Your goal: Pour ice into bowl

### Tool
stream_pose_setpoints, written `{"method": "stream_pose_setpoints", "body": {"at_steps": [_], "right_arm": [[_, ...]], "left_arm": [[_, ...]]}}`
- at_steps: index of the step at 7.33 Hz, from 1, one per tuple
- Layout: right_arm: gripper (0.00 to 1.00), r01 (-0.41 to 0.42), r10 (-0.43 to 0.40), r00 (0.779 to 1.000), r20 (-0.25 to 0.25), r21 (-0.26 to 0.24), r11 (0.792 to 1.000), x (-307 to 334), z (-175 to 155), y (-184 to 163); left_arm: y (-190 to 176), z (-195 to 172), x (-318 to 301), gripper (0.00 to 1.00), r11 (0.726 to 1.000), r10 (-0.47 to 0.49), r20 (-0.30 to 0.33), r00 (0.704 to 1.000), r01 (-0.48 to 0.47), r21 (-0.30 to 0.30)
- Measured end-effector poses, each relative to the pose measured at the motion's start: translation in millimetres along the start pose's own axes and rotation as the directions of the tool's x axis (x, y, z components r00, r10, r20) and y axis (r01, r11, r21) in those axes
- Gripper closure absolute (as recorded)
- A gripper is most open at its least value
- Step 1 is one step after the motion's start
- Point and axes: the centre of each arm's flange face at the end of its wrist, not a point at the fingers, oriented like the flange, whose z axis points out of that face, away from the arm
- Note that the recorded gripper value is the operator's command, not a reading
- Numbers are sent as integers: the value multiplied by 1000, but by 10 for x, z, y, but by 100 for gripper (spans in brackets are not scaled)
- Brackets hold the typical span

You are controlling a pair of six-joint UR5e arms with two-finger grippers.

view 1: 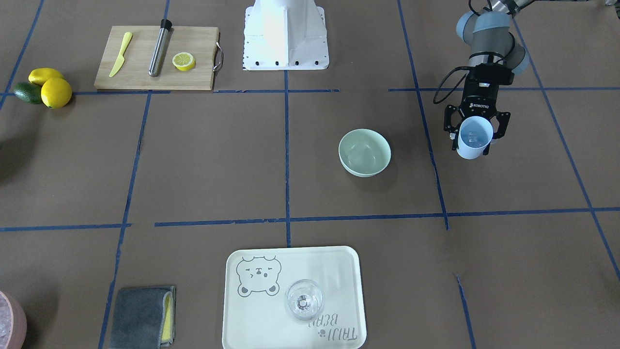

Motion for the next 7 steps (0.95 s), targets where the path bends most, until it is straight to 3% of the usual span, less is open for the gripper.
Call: {"method": "stream_pose_setpoints", "body": {"at_steps": [2,4,5,7], "right_arm": [[0,-35,35,999,1,-17,999,106,59,227],[0,-64,64,998,1,-21,998,189,61,390],[0,-70,70,998,1,-21,997,206,61,419],[0,-77,77,997,1,-23,997,221,67,438]], "left_arm": [[-140,251,408,100,984,178,17,984,-178,-33],[-225,533,811,100,932,353,60,934,-345,-111],[-294,624,954,100,888,452,86,888,-440,-134],[-367,692,1100,100,761,645,85,760,-628,-163]]}}
